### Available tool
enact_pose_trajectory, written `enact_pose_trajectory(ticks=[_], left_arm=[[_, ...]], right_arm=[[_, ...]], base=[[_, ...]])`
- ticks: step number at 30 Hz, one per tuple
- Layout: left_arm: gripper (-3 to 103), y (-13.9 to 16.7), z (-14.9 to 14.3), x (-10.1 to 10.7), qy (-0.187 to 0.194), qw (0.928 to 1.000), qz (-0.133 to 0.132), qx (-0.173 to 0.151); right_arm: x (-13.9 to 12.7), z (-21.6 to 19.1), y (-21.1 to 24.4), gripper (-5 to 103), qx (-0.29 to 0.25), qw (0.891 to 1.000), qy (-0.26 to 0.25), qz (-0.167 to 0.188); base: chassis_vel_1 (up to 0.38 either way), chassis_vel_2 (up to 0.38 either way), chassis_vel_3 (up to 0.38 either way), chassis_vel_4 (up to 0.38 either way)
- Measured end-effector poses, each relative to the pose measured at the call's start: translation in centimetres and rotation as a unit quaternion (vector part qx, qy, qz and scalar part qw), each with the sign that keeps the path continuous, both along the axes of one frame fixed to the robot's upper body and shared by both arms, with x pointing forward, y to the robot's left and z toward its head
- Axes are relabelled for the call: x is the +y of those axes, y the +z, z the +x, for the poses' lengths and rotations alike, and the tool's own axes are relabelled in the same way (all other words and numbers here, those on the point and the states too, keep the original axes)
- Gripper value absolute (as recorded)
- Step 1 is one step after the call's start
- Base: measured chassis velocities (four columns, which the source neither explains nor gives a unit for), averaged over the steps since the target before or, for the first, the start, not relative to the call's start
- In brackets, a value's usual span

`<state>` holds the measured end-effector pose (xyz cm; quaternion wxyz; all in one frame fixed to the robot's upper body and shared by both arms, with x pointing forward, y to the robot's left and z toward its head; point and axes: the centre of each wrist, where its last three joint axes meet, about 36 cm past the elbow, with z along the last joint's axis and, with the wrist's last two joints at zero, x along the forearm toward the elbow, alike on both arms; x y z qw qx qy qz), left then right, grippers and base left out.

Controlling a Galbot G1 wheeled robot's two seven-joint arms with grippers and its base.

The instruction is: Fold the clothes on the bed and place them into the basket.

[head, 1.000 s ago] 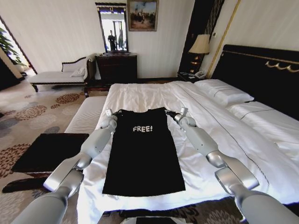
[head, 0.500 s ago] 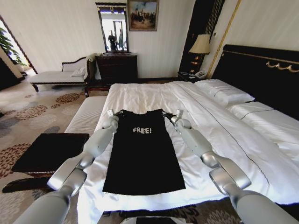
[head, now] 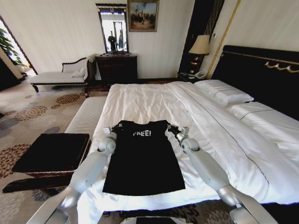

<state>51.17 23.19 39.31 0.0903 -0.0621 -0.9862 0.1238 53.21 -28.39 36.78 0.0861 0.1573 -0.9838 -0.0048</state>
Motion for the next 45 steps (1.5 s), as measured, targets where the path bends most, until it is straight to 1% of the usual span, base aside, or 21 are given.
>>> enact_pose_trajectory(ticks=[2,3,4,7,8,10,13,14,16,18,19,22,24,25,26,29,33,35,39,42,45], left_arm=[[2,-0.8,-2.9,0.2,-0.003,1.0000,0.004,0.007],[2,-0.8,-2.9,0.2,-0.003,1.0000,0.004,0.007],[2,-1.2,-4.6,0.2,-0.006,0.9999,0.007,0.010],[2,-1.4,-8.1,0.1,-0.013,0.9998,0.003,0.013],[2,-1.4,-8.1,0.1,-0.013,0.9998,0.003,0.013],[2,-1.3,-9.7,0.2,-0.015,0.9998,0.002,0.012],[2,-1.7,-12.7,0.7,-0.015,0.9997,0.011,0.013],[2,-1.7,-12.7,0.7,-0.015,0.9997,0.011,0.013],[2,-2.1,-14.1,1.0,-0.014,0.9996,0.016,0.018],[2,-2.6,-16.1,1.2,-0.014,0.9993,0.019,0.028],[2,-2.6,-16.1,1.2,-0.014,0.9993,0.019,0.028],[2,-3.0,-18.8,1.4,-0.013,0.9987,0.023,0.042],[2,-3.2,-20.2,1.5,-0.016,0.9984,0.028,0.046],[2,-3.2,-20.2,1.5,-0.016,0.9984,0.028,0.046],[2,-3.4,-21.0,1.6,-0.015,0.9982,0.034,0.047],[2,-3.6,-21.9,1.9,-0.010,0.9981,0.037,0.049],[2,-3.5,-22.3,2.4,-0.002,0.9982,0.038,0.047],[2,-3.1,-22.4,3.0,0.006,0.9984,0.038,0.042],[2,-2.8,-23.0,3.0,0.003,0.9985,0.038,0.040],[2,-2.9,-23.6,3.0,0.000,0.9982,0.039,0.045],[2,-3.4,-24.5,2.6,-0.009,0.9976,0.047,0.050]], right_arm=[[0.2,-2.3,-1.1,0,0.014,1.000,0.008,-0.002],[0.2,-2.3,-1.1,0,0.014,1.000,0.008,-0.002],[0.1,-3.8,-1.5,0,0.022,1.000,0.013,-0.002],[-0.2,-6.8,-1.3,0,0.026,1.000,0.017,-0.001],[-0.2,-6.8,-1.3,0,0.026,1.000,0.017,-0.001],[-0.4,-8.3,-0.8,0,0.024,0.999,0.021,-0.001],[-0.4,-11.6,-0.2,0,0.026,0.999,0.028,0.003],[-0.4,-11.6,-0.2,0,0.026,0.999,0.028,0.003],[-0.4,-13.8,-0.5,0,0.036,0.999,0.031,0.006],[-0.6,-16.6,-1.3,0,0.055,0.998,0.033,0.006],[-0.6,-16.6,-1.3,0,0.055,0.998,0.033,0.006],[-0.5,-19.3,-2.0,0,0.071,0.997,0.033,0.006],[-0.4,-20.6,-2.1,0,0.075,0.997,0.030,0.008],[-0.4,-20.6,-2.1,0,0.075,0.997,0.030,0.008],[-0.5,-21.4,-2.1,0,0.077,0.997,0.027,0.009],[-0.5,-22.8,-2.2,0,0.082,0.996,0.017,0.018],[-0.6,-24.1,-2.2,0,0.085,0.996,0.010,0.023],[-1.0,-24.6,-1.3,0,0.078,0.997,0.006,0.025],[-1.2,-25.5,-0.4,0,0.076,0.997,0.006,0.028],[-1.3,-26.1,-0.7,0,0.081,0.996,0.010,0.021],[-1.5,-26.5,-1.3,0,0.086,0.996,0.011,0.013]], base=[[0.000,0.000,0.000,0.000],[0.000,0.000,0.000,0.000],[0.000,0.000,0.000,0.000],[0.000,0.000,0.000,0.000],[0.000,0.000,0.000,0.000],[0.000,0.000,0.000,0.000],[0.000,0.000,0.000,0.000],[0.000,0.000,0.000,0.000],[0.000,0.000,0.000,0.000],[0.000,0.000,0.000,0.000],[0.000,0.000,0.000,0.000],[0.000,0.000,0.000,0.000],[0.000,0.000,0.000,0.000],[0.000,0.000,0.000,0.000],[0.000,0.000,0.000,0.000],[0.000,0.000,0.000,0.000],[0.000,0.000,0.000,0.000],[0.000,0.000,0.000,0.000],[0.000,0.000,0.000,0.000],[0.000,0.000,0.000,0.000],[0.000,0.000,0.000,0.000]])
